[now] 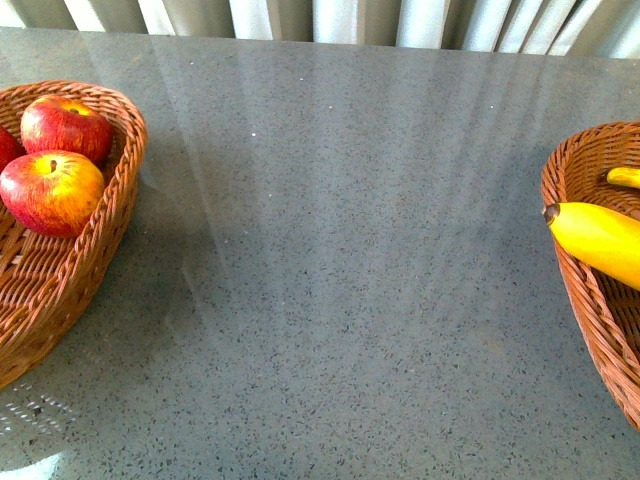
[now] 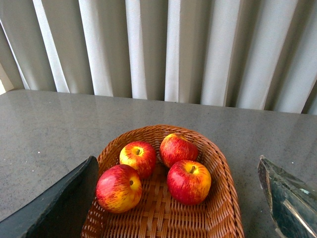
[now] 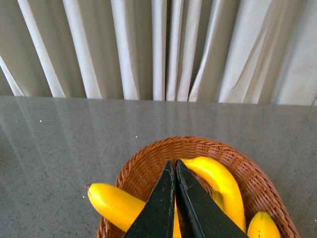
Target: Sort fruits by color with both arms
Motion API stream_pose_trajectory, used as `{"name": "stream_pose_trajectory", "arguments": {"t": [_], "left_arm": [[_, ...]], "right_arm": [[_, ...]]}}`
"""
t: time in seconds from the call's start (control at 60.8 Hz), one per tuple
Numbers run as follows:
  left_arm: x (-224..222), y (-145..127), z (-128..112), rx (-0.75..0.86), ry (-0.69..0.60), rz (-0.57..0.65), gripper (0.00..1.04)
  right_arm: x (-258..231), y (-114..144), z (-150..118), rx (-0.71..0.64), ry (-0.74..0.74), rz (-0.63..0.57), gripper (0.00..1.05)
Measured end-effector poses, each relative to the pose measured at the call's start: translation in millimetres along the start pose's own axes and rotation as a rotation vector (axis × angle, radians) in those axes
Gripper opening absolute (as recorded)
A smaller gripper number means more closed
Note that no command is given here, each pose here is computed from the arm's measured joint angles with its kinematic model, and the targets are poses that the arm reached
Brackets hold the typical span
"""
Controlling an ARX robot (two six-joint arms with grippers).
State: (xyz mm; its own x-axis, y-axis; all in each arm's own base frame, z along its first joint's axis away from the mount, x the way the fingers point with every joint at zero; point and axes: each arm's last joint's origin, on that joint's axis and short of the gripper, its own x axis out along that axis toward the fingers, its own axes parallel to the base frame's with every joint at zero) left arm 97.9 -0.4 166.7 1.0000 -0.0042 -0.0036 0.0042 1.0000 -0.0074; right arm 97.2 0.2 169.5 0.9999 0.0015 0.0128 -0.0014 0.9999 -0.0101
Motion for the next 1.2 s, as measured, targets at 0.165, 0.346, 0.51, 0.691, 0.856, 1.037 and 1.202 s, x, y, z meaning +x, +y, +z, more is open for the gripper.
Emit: {"name": "stream_pose_trajectory", "arguments": {"t": [0.165,0.346,0.51,0.691,0.856,1.037,1.202], "left_arm": [[0.0,0.0,0.1,0.0,0.0,0.001,0.96],[0.0,0.0,0.1,0.0,0.0,0.001,0.96],[0.0,0.0,0.1,0.0,0.0,0.0,0.96],[0.0,0.0,0.1,0.0,0.0,0.001,0.96],[0.0,0.0,0.1,0.0,0.0,0.001,0.96],[0.0,0.0,0.1,0.0,0.0,0.0,0.96],[0.0,0.0,0.0,0.0,0.0,0.001,0.96]], "right_arm": [[-0.2,0.0,0.0,0.0,0.0,0.0,0.09],[-0.2,0.0,0.0,0.0,-0.001,0.0,0.41],[-0.2,0.0,0.0,0.0,-0.001,0.0,0.69],[-0.2,0.0,0.0,0.001,-0.001,0.0,0.97],[-0.2,0.0,0.0,0.001,-0.001,0.0,0.96],[-0.2,0.0,0.0,0.001,-0.001,0.0,0.96],[-0.2,0.0,0.0,0.001,-0.001,0.0,0.96]]}}
